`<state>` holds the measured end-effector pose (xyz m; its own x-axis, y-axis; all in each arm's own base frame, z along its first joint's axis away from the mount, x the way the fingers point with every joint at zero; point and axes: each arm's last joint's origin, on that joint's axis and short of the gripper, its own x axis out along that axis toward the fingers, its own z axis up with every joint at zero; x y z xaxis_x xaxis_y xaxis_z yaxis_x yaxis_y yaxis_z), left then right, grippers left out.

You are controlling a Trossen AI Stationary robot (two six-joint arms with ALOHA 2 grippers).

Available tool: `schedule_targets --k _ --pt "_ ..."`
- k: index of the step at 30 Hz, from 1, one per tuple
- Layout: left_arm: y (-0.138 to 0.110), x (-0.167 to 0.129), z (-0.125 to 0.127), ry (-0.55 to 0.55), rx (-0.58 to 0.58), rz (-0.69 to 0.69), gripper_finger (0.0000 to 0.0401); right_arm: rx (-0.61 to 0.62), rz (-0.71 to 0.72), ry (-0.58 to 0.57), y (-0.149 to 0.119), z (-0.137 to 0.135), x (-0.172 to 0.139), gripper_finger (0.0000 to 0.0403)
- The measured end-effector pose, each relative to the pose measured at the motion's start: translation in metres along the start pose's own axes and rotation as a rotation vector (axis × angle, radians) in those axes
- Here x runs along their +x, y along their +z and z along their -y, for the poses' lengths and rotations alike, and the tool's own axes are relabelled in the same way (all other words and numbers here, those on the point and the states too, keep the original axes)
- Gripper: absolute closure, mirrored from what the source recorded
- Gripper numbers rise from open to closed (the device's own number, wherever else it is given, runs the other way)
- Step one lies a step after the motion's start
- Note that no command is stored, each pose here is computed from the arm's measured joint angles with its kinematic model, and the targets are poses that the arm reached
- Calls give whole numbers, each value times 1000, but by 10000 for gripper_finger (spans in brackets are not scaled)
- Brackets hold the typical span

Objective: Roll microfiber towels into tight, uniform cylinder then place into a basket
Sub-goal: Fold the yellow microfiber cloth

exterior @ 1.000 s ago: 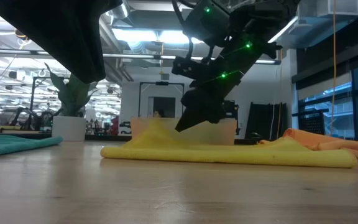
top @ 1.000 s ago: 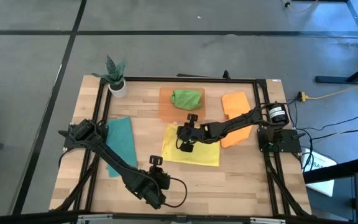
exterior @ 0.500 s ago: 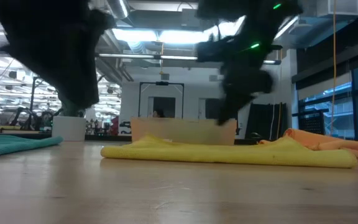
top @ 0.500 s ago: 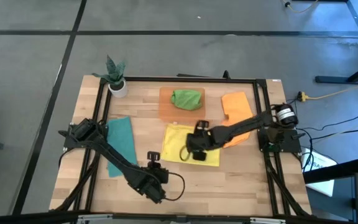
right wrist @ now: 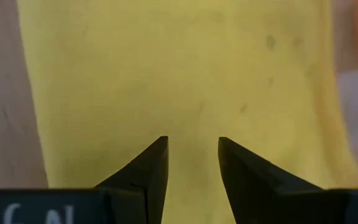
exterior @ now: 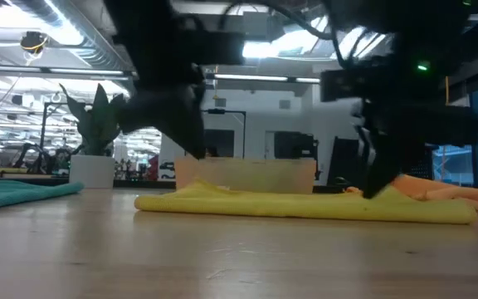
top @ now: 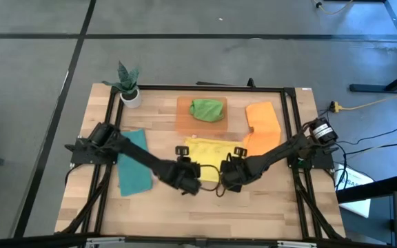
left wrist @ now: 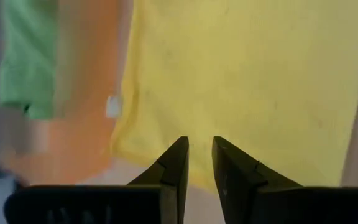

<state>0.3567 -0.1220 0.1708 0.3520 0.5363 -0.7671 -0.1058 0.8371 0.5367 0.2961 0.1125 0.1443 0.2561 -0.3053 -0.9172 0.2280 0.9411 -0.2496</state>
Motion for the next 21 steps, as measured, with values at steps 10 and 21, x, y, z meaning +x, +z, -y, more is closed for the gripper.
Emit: schedule_targets --k 10,21 --pt "-2 48 -23 -202 12 -20 338 -15 -11 -2 -6 -2 2 260" --pt "-20 55 -15 -284 -9 -79 338 60 2 -47 -5 17 26 260"
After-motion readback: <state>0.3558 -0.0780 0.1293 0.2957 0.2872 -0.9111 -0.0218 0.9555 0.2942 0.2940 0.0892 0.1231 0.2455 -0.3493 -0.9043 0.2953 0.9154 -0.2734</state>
